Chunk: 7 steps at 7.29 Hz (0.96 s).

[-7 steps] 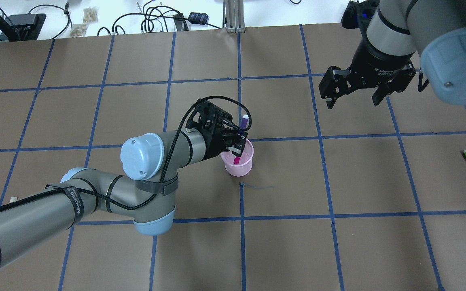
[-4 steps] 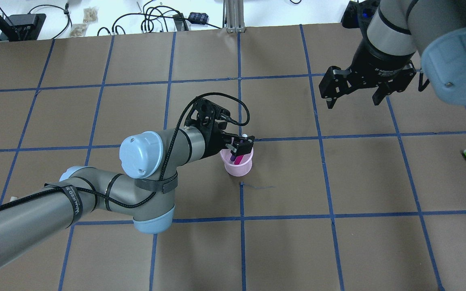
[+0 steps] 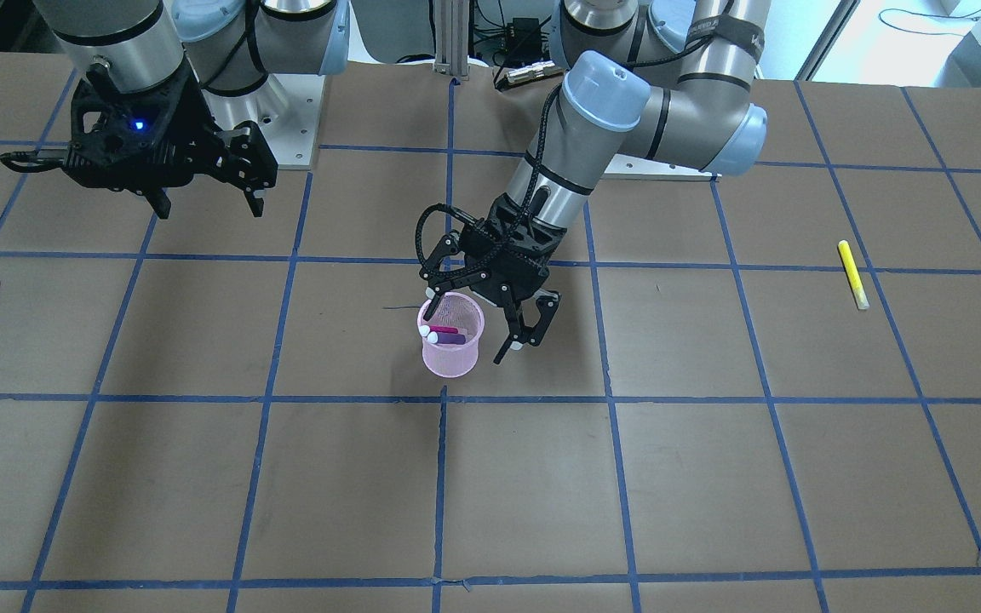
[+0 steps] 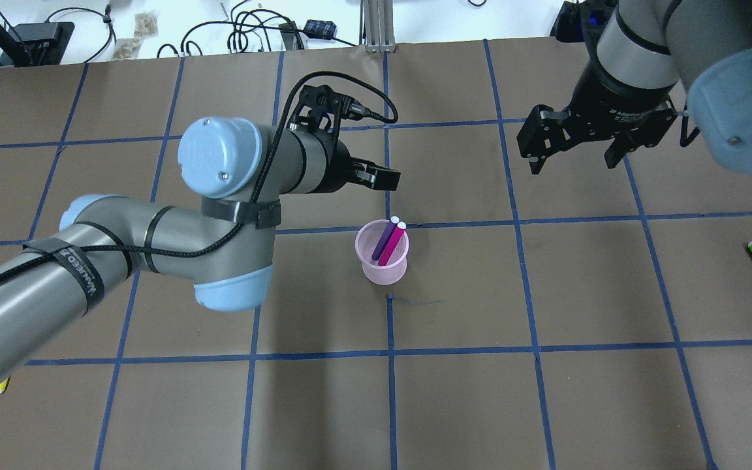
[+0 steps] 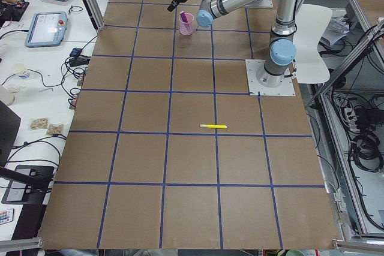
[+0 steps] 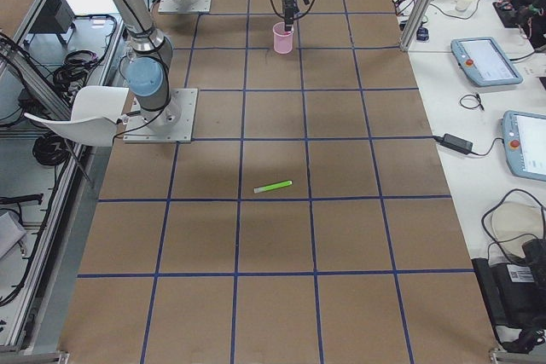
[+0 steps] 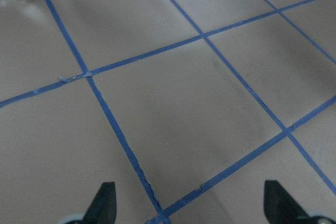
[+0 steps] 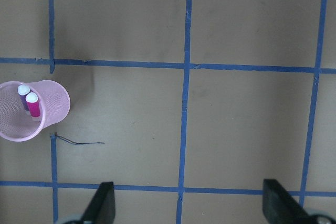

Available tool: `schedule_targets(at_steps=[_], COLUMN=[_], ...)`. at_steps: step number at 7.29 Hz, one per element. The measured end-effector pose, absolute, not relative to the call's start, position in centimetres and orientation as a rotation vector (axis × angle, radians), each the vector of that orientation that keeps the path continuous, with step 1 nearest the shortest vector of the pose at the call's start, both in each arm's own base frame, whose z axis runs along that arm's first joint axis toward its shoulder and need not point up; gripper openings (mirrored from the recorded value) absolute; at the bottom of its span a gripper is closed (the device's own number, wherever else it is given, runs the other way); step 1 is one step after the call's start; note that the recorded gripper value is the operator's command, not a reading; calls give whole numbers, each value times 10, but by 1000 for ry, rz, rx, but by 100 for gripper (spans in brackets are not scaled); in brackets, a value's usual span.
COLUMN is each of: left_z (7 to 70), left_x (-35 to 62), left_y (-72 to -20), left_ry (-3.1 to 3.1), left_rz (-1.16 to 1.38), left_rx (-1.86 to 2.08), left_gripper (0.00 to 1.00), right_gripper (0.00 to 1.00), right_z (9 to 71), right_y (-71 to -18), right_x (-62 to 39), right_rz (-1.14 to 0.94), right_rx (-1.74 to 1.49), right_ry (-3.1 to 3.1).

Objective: Insert purple and pink pens into pink cup

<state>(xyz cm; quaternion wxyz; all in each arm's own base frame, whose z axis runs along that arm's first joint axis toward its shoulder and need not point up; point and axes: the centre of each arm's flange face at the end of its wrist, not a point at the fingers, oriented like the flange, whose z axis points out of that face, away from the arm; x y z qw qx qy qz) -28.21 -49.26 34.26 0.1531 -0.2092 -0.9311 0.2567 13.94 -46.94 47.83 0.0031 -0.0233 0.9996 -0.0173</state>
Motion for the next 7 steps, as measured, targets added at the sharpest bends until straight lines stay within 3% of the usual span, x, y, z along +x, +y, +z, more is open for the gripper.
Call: schedule_targets(at_steps=[3,7], left_z=[435,504], left_x=[-224,-147], left_y=[-509,-503], left_ry=[-2898,-3023], left_rz=[410,194], left_rx=[-431,-183], left_gripper=[100,100], right_gripper=[100,100], right_z=[479,480], right_y=[-470,-469], right_x=[137,139], right_rz=[-57,-63], right_rx=[-66,-53], right_ry=[3136,3137])
